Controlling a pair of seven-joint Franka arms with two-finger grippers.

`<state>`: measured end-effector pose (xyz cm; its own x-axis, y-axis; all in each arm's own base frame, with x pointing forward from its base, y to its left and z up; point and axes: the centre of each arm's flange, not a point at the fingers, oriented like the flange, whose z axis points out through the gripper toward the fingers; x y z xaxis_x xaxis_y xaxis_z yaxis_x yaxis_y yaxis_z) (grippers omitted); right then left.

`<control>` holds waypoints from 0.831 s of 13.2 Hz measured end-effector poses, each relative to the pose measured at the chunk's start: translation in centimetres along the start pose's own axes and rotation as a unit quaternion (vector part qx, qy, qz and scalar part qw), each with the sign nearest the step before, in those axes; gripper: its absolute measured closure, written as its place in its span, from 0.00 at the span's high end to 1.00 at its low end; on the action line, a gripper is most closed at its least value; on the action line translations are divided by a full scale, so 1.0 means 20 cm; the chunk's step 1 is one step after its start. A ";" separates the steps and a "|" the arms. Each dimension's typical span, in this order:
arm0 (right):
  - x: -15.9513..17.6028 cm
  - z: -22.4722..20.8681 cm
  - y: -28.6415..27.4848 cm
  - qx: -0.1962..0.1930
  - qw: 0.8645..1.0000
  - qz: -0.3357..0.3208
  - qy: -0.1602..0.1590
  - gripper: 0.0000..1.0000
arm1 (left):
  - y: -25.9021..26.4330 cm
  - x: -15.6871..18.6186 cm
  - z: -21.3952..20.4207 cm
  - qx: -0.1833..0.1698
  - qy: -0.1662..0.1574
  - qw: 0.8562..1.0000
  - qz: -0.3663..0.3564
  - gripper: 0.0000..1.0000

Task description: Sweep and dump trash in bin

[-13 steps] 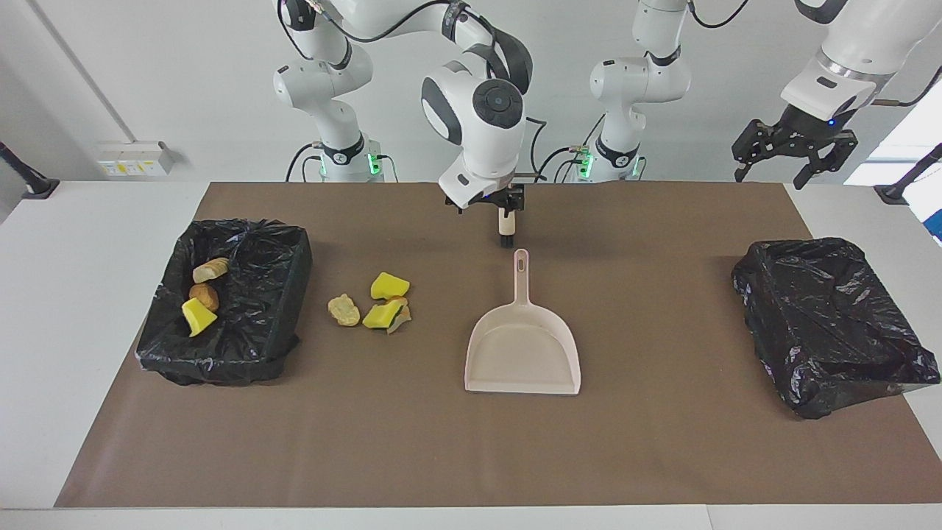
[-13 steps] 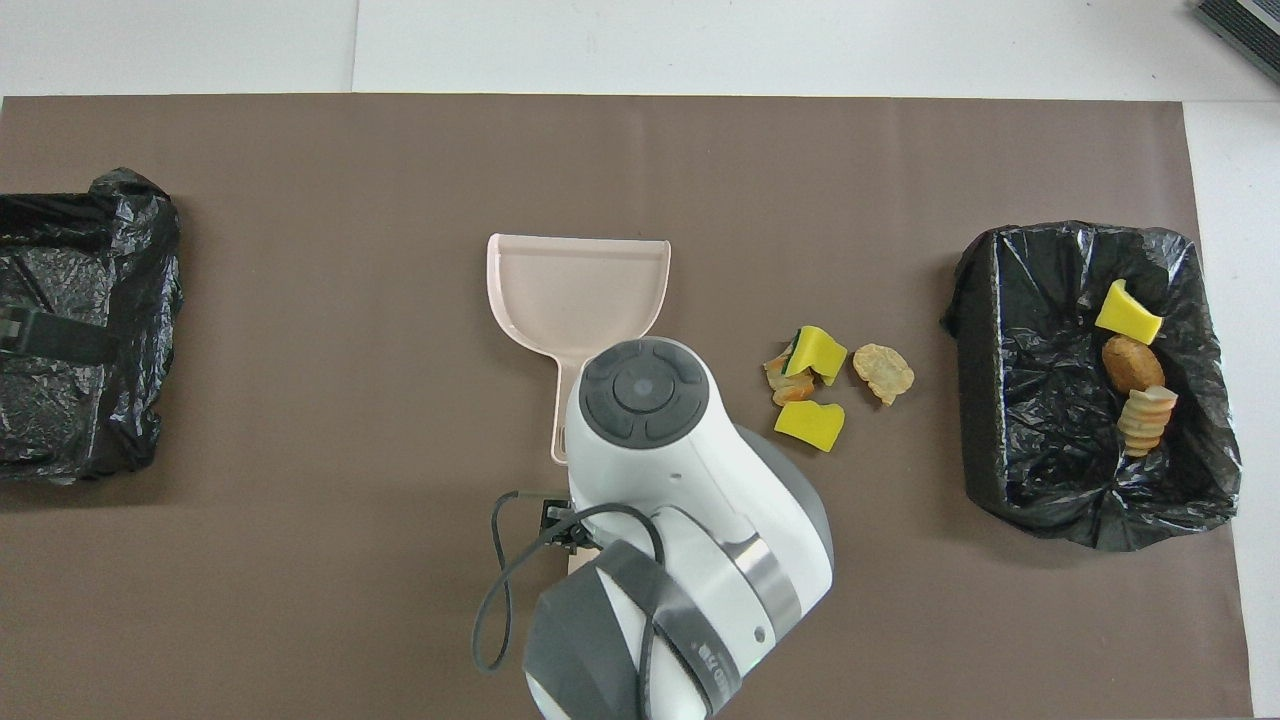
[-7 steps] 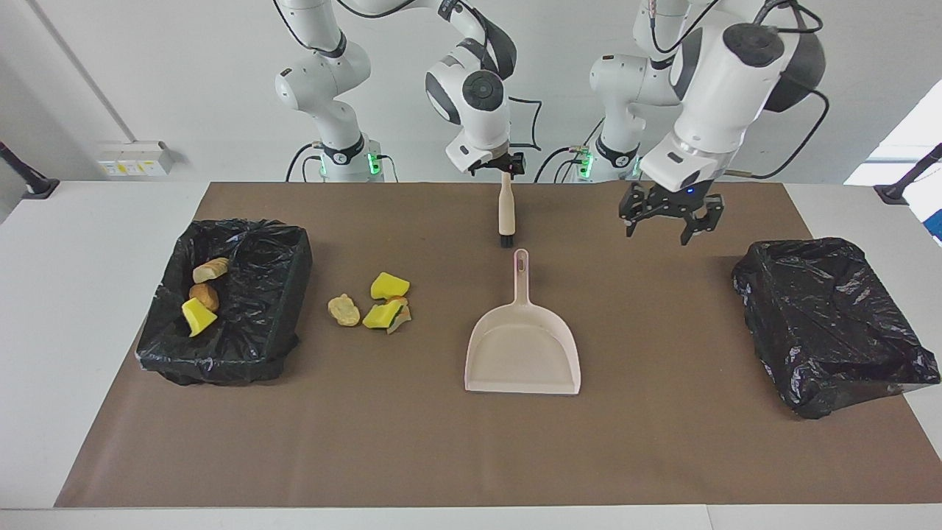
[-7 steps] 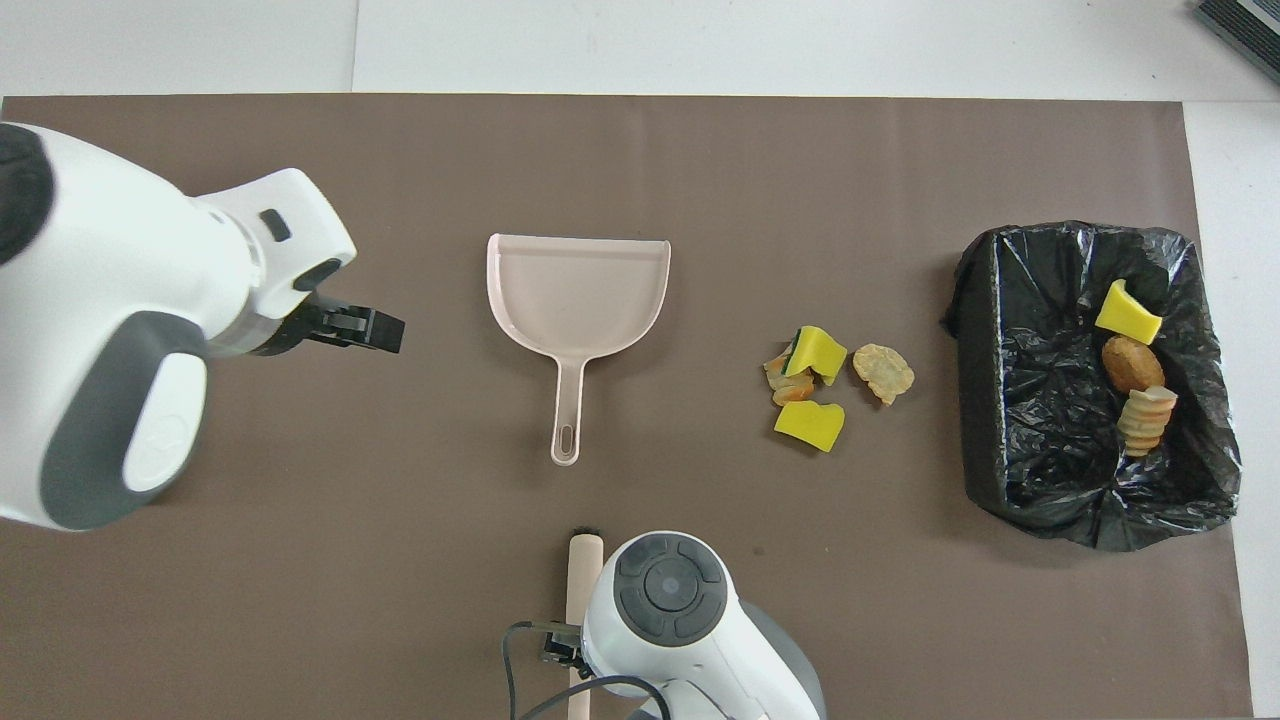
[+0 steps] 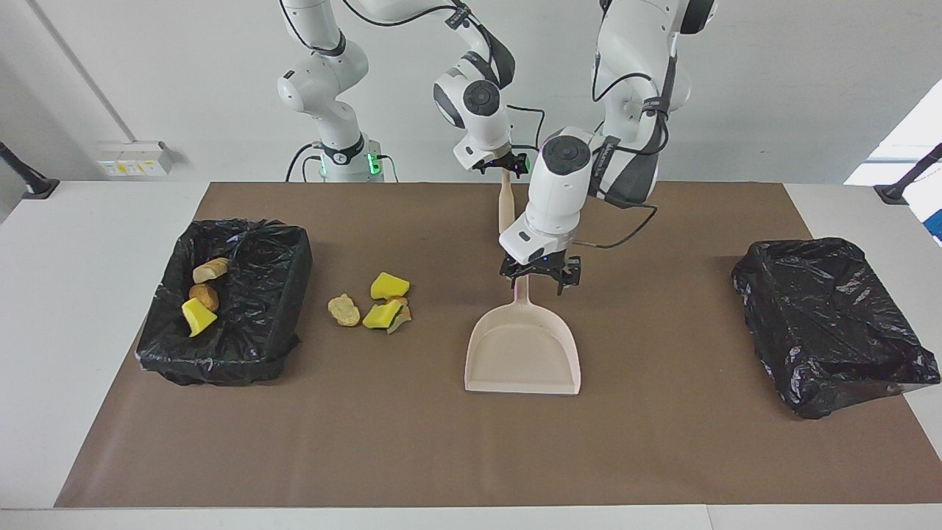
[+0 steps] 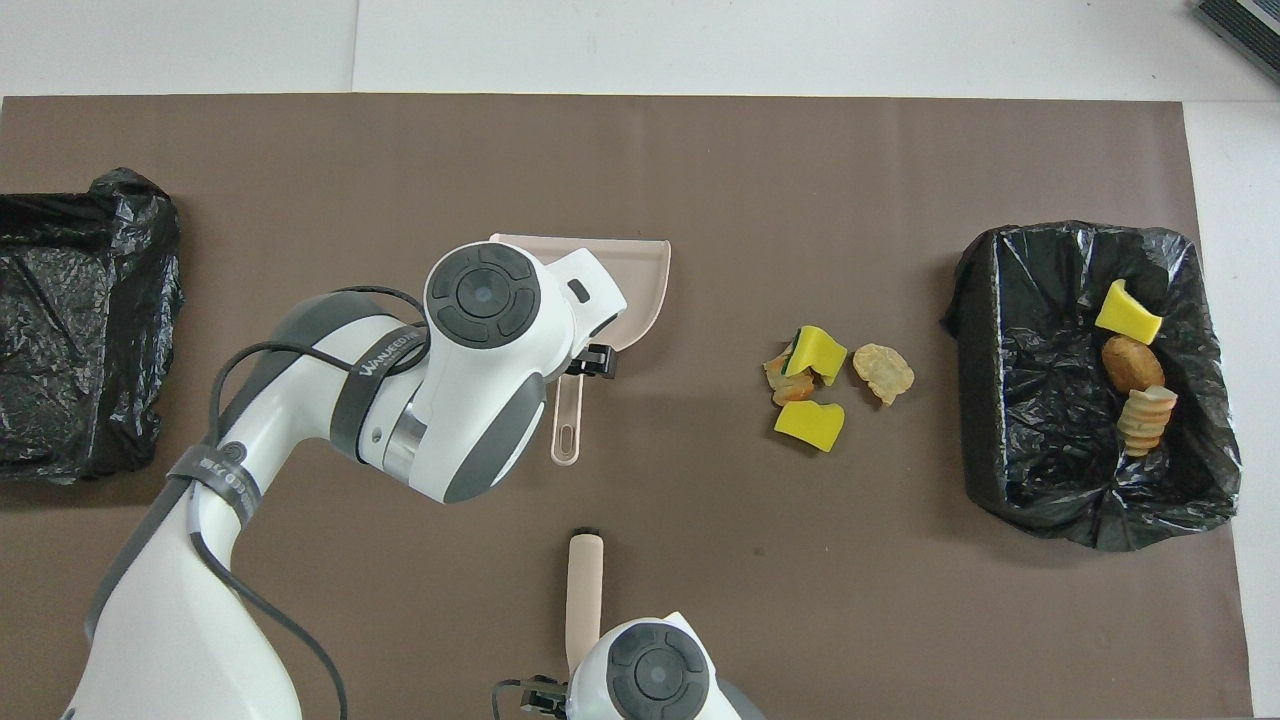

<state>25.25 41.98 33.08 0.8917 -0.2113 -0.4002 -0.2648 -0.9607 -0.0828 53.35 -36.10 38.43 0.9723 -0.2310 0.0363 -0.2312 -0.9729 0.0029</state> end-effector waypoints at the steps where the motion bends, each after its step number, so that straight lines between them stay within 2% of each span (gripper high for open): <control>1: -0.05 0.02 -0.01 -0.005 1.000 0.001 -0.001 1.00 | 0.03 -0.02 0.04 0.002 -0.005 1.000 -0.003 1.00; 4: -0.14 0.06 -0.02 -0.008 1.000 0.002 0.003 1.00 | 0.07 -0.07 0.13 0.000 -0.001 1.000 -0.017 1.00; 5: -0.14 0.07 -0.01 -0.005 1.000 0.001 0.007 1.00 | 0.07 -0.07 0.14 0.000 -0.001 1.000 -0.025 0.87; 6: -0.14 0.10 0.00 -0.003 1.000 0.001 0.012 1.00 | 0.07 -0.08 0.15 0.000 -0.001 1.000 -0.031 0.81; 7: -0.13 0.11 0.01 -0.001 1.000 0.002 0.016 0.97 | 0.06 -0.08 0.16 0.000 0.001 0.999 -0.035 0.80; 8: -0.13 0.12 0.01 0.003 1.000 0.001 0.020 0.97 | 0.06 -0.07 0.16 -0.002 0.004 0.999 -0.037 0.64; 10: -0.17 0.13 -0.01 0.012 0.999 -0.008 0.029 0.72 | 0.04 -0.07 0.16 -0.002 0.007 0.999 -0.039 0.36; 11: -0.19 0.14 -0.01 0.012 0.999 -0.011 0.030 0.59 | 0.04 -0.07 0.17 -0.002 0.007 0.999 -0.040 0.32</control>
<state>20.99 43.47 32.10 0.9174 -0.2013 -0.3433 -0.2532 -0.9608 -0.1131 52.00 -36.55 35.05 0.9872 -0.1515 0.0500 -0.1522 -0.9883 0.0096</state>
